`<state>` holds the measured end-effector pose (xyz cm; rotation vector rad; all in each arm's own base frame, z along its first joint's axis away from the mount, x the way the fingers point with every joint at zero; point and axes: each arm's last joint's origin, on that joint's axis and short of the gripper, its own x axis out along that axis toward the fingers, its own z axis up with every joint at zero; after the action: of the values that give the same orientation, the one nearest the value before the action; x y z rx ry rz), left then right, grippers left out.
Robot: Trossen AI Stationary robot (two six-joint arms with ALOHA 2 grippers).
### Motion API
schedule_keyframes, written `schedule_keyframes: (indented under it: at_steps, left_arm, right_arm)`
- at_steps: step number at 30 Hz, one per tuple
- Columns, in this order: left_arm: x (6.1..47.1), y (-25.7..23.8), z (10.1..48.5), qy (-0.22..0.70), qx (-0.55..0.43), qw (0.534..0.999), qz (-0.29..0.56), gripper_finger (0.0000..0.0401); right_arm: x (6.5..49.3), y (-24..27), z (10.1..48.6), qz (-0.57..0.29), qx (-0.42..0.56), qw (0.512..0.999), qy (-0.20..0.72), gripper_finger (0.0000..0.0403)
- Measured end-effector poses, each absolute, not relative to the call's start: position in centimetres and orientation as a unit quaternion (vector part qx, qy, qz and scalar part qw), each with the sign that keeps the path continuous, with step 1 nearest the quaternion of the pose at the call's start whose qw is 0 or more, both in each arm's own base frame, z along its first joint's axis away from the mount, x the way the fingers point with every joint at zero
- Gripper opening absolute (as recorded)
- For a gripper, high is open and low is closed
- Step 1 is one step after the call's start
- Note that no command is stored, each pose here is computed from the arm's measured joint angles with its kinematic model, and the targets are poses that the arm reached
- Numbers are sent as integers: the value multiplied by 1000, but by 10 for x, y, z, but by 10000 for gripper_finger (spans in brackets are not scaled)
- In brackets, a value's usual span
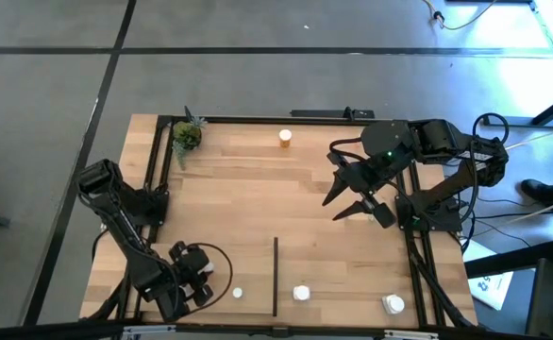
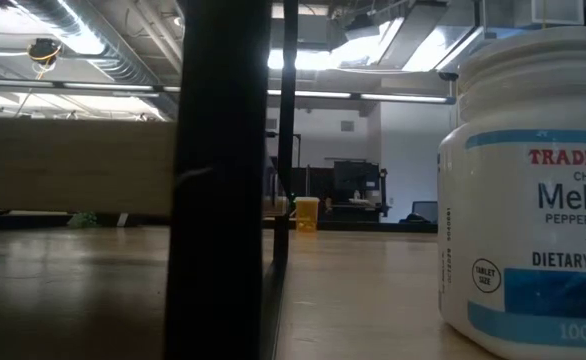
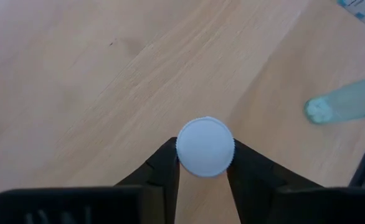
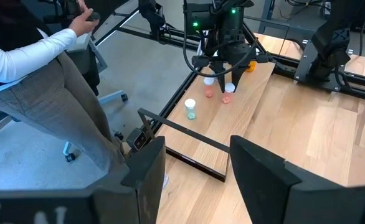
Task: Pick and place medicine bottles onto shelf by color
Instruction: Put the bottom small red pill bottle on the shelf aligned with the other small red pill bottle
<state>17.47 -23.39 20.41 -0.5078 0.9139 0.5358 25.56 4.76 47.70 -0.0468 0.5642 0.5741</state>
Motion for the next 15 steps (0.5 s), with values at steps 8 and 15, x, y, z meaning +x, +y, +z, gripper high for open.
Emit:
schedule_keyframes:
  at_steps: [8,15]
  left_arm:
    - [169,-232,203,448,-214,829,258,115]
    - [169,-232,202,450,-207,831,254,118]
  right_arm:
    - [256,48,477,279,-23,920,274,181]
    - [256,48,477,279,-23,920,274,181]
